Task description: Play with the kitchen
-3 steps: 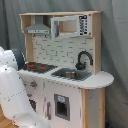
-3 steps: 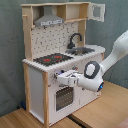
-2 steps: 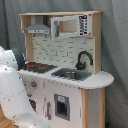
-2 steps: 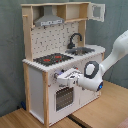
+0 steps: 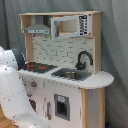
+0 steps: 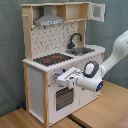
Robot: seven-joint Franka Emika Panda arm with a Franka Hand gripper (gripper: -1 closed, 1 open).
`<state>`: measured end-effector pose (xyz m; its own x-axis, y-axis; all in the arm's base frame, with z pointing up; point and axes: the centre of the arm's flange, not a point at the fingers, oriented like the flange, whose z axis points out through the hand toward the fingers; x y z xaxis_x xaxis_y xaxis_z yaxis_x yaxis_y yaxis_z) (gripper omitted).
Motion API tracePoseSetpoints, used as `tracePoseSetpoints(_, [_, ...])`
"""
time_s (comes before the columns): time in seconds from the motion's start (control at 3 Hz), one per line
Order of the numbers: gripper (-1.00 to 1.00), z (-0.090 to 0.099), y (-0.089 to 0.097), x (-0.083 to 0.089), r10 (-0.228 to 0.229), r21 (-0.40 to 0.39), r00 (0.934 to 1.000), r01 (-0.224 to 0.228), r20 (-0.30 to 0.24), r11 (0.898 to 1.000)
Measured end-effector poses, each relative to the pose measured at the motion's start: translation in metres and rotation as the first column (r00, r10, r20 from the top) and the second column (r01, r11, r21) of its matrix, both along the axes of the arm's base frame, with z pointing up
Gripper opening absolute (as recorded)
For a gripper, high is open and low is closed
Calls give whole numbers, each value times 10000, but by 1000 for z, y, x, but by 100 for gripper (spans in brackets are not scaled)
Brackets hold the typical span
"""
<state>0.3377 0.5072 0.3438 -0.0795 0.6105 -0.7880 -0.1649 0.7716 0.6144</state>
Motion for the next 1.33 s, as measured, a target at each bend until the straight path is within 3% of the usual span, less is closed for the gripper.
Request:
tracePoseSetpoints(0.33, [100,-2,5,-3,-584,11,9978,584,-300,9983])
tracePoseSetpoints(0.67, [100,-6,22,-4,-913,377,9945,933,-519,9949])
tracePoseSetpoints(1.0, [100,-10,37,0,-1199,748,9907,1246,-638,9894])
tracePoseSetpoints(1.33, [100,-23,39,14,-1375,1014,9833,1498,-1196,9835])
